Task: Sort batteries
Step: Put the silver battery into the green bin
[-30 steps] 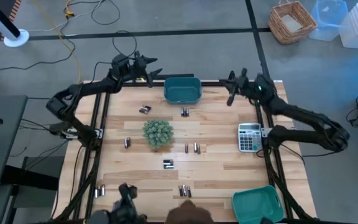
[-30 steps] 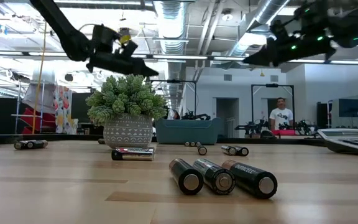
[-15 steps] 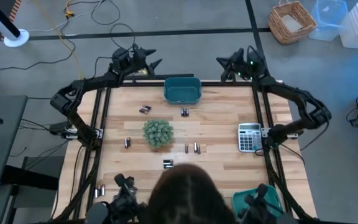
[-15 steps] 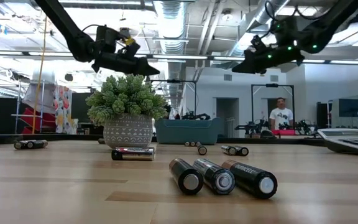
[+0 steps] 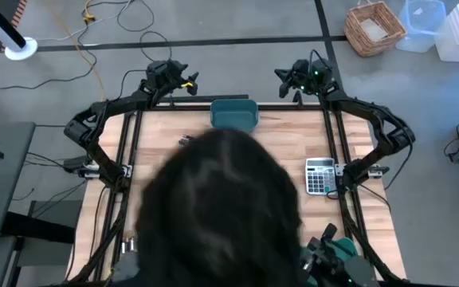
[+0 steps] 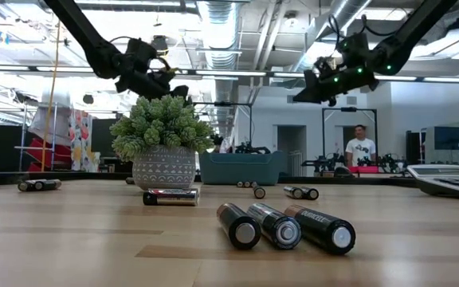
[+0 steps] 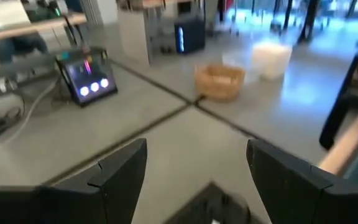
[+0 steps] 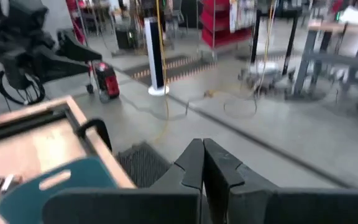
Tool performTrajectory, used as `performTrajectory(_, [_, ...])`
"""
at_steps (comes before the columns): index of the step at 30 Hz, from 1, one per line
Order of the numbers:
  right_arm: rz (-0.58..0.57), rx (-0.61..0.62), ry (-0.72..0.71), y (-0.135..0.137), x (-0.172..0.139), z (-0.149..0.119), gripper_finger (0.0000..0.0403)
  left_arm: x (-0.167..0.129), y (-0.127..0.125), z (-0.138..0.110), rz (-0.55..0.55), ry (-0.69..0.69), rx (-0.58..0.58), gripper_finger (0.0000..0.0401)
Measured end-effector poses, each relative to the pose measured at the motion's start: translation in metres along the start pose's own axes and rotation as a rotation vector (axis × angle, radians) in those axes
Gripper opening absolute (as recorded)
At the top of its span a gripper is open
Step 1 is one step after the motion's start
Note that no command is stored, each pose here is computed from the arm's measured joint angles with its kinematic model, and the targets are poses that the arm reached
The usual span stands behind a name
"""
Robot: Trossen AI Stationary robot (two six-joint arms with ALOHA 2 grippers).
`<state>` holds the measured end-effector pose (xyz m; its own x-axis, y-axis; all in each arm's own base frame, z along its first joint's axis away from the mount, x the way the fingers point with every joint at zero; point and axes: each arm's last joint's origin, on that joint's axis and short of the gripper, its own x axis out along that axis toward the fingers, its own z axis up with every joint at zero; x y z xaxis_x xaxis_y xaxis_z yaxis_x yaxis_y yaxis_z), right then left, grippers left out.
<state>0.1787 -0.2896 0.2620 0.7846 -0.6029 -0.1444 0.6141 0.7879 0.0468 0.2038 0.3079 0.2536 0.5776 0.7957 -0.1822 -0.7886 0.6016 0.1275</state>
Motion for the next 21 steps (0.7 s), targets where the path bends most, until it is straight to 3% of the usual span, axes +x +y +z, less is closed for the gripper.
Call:
performTrajectory(7, [-0.004, 0.238, 0.079, -0.002, 0.009, -0.017, 0.0027, -0.005, 0.002, -0.003, 0.069, 0.083, -0.061, 0.027])
performTrajectory(14, [-0.005, 0.264, 0.095, -0.004, 0.015, -0.027, 0.0027, -0.005, 0.002, -0.004, 0.126, 0.099, -0.029, 0.027])
performTrajectory(18, [-0.013, 0.367, 0.04, -0.01, 0.015, -0.019, 0.0027, -0.005, 0.001, -0.001, 0.207, 0.076, -0.078, 0.027])
performTrajectory(21, [-0.019, 0.366, 0.016, -0.014, 0.015, -0.012, 0.0027, -0.005, 0.001, 0.003, 0.212, 0.033, -0.09, 0.027])
